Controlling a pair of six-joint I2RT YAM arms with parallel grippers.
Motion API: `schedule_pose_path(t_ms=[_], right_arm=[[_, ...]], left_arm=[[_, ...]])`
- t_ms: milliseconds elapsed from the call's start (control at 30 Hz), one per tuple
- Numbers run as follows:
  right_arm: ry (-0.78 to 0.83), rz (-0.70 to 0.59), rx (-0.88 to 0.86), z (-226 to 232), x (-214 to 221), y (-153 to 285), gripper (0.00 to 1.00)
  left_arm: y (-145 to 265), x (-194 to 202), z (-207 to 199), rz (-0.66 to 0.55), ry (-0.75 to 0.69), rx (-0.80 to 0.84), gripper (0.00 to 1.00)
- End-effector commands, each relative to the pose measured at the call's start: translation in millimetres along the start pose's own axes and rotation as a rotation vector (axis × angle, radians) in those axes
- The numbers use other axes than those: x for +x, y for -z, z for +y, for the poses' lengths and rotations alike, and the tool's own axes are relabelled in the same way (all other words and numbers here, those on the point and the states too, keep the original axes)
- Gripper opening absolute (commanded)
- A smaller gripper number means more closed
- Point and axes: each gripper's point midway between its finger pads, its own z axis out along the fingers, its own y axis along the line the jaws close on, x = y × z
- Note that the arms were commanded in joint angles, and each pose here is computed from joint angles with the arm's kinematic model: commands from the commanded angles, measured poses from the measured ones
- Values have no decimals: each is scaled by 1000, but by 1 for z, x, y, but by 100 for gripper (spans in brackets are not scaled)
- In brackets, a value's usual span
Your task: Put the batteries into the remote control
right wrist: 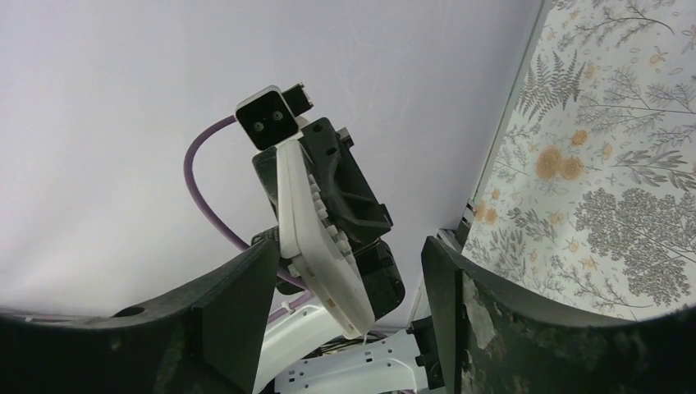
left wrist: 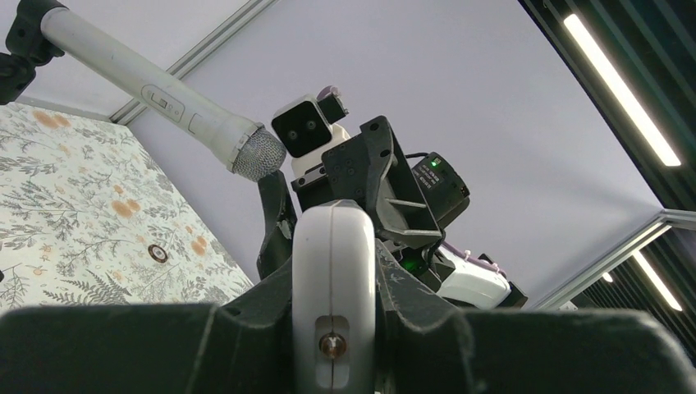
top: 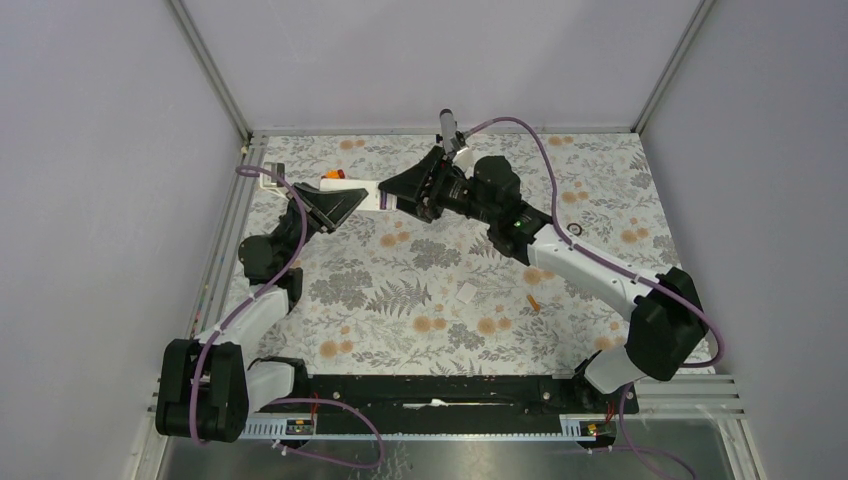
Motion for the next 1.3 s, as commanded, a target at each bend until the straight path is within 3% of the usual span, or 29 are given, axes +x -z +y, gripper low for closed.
schedule_pose_path(t_ms=[0,233,567,967,1167,1267], right_arm=[[-1,-48,-148,43,-12,16,74],[-77,-64,-149,41,-15,16,78],[-110,-27,-98,29,-13,3,48],[-83,-4,-55,19,-10,-5,44],[-70,18,-54,19,-8,-7,28],[-49,31,-56,18,-6,-9,26]], left_arm=[[1,0,-20,1,-94,83,0],[3,-3,-21,-31,-67,77,0],[5,-5,-21,-60,-42,75,0],[4,-2,-24,-31,-56,90,0],[3,-2,-28,-27,-64,102,0],[1,-4,-30,-28,-47,105,0]])
